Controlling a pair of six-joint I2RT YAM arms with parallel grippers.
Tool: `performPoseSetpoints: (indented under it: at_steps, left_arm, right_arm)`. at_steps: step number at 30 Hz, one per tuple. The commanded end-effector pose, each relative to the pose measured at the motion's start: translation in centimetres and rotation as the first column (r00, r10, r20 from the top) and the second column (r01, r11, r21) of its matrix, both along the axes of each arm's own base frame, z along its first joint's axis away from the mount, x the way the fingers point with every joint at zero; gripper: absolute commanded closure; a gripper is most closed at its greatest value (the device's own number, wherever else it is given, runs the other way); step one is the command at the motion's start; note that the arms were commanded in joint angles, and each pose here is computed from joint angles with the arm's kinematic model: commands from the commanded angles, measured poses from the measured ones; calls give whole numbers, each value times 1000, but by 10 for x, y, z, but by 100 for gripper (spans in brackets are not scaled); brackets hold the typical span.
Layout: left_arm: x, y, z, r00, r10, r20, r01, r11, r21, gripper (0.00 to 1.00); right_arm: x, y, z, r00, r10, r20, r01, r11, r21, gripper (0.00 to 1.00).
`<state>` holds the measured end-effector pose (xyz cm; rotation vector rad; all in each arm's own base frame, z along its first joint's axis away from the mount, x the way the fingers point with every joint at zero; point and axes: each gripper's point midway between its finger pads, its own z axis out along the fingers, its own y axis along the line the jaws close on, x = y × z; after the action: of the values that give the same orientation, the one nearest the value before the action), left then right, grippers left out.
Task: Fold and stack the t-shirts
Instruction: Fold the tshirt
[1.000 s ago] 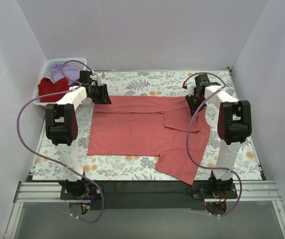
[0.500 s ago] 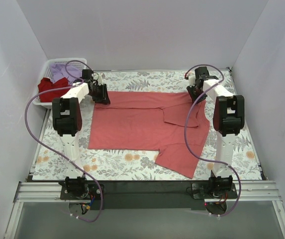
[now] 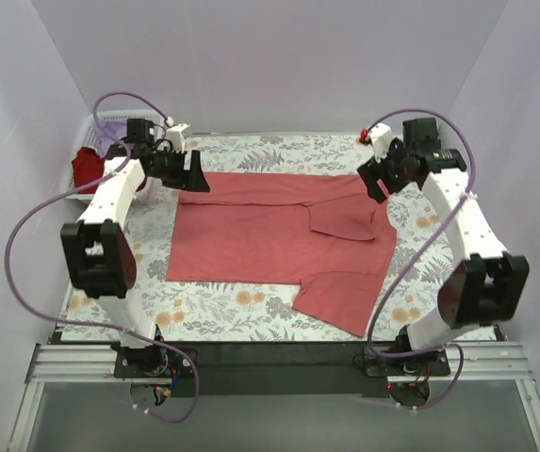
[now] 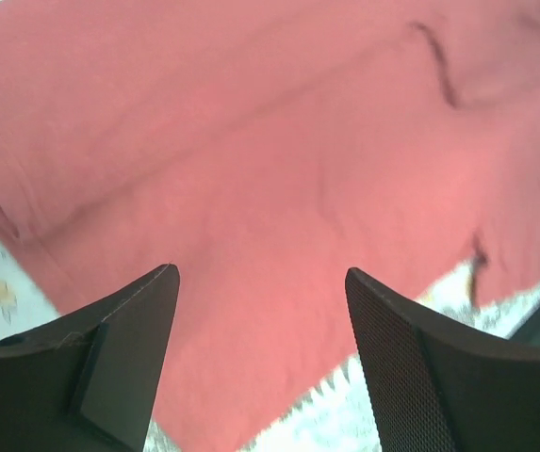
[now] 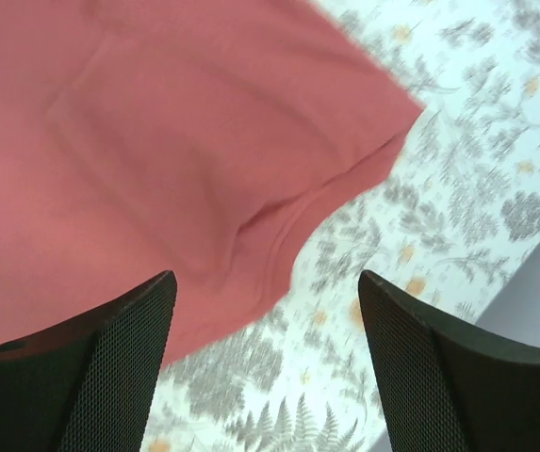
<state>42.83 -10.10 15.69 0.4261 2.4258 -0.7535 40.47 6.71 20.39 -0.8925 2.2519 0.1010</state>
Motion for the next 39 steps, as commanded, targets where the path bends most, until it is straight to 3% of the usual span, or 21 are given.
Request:
performPoseSetpoints:
  at_steps: [1, 3, 5, 7, 10, 12, 17, 33, 36, 39]
  left_arm:
    - [-55, 11, 31, 987, -139, 78, 140, 990, -4, 29]
    - [-87, 8, 41, 980, -191, 60, 195, 979, -65, 28]
    - [-105, 9, 42, 969, -239, 69, 242, 969, -49, 28]
    - [-125, 9, 36, 965, -262, 30, 263, 963, -50, 28]
    - [-145, 10, 28, 960, -279, 10, 279, 960, -34, 29]
    - [-151, 12, 26, 961, -278, 6, 278, 961, -18, 30]
    - [-162, 13, 18, 965, -262, -14, 262, 965, -15, 30]
    - [-151, 28, 2, 983, -176, -48, 179, 982, 66, 31]
    - [-153, 31, -8, 983, -172, -60, 177, 980, 91, 31]
    - [-158, 38, -17, 980, -184, -73, 192, 973, 131, 31]
  right_arm:
    - [-80, 6, -37, 968, 172, -184, -182, 983, -36, 16]
    - [-122, 15, -49, 937, 261, -232, -273, 962, -20, 18]
    - [-164, 23, -74, 889, 324, -323, -355, 934, -42, 26]
    - [-186, 21, -84, 876, 348, -335, -399, 912, -96, 31]
    - [-221, 25, -109, 831, 385, -402, -463, 879, -114, 48]
    - [-237, 22, -124, 812, 382, -441, -472, 874, -113, 51]
    - [-244, 13, -149, 828, 348, -439, -461, 868, -183, 52]
    - [-234, 6, -191, 850, 301, -433, -448, 846, -290, 49]
    - [-236, 3, -200, 848, 295, -441, -455, 831, -320, 53]
    - [-237, -2, -206, 846, 289, -447, -466, 808, -359, 68]
